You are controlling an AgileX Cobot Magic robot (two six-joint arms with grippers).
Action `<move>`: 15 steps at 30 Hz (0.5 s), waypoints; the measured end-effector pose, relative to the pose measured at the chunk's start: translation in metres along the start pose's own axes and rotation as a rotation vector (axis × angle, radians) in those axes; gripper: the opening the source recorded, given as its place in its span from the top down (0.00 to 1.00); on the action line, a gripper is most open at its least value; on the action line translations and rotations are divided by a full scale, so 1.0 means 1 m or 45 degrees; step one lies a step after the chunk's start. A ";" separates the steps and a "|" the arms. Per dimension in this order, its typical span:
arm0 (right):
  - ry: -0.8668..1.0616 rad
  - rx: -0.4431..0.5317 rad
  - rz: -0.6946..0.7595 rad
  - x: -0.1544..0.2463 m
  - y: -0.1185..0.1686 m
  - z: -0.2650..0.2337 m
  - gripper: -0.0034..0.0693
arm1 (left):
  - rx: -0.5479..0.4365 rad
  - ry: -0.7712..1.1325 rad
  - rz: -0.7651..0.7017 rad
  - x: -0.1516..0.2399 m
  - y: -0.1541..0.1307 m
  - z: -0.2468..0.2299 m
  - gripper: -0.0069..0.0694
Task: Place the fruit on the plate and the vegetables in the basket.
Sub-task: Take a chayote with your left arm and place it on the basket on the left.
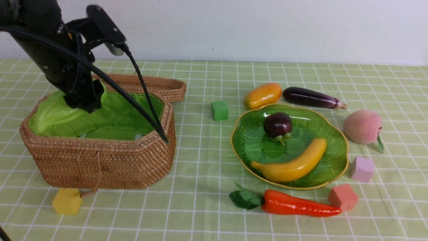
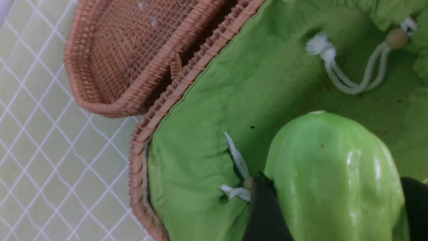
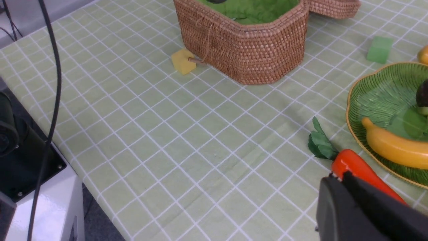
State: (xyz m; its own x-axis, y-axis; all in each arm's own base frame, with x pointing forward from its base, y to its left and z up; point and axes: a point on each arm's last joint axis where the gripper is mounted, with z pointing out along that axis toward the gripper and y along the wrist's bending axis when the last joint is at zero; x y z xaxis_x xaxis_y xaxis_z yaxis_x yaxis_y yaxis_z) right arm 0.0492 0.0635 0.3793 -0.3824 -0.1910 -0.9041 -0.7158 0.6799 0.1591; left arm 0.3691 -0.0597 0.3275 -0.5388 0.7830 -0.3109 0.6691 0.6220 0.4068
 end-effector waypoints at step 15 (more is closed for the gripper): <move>-0.005 -0.018 0.009 0.000 0.001 0.000 0.91 | -0.021 -0.075 -0.219 -0.002 0.001 -0.014 0.07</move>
State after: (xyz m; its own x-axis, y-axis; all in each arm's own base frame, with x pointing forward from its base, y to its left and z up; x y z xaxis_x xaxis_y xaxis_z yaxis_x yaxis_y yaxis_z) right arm 0.0484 0.0644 0.3798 -0.3853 -0.1835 -0.9044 -0.7211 0.6714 0.1709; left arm 0.3638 -0.0608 0.3405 -0.6133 0.6647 -0.4266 0.5609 0.7468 0.3572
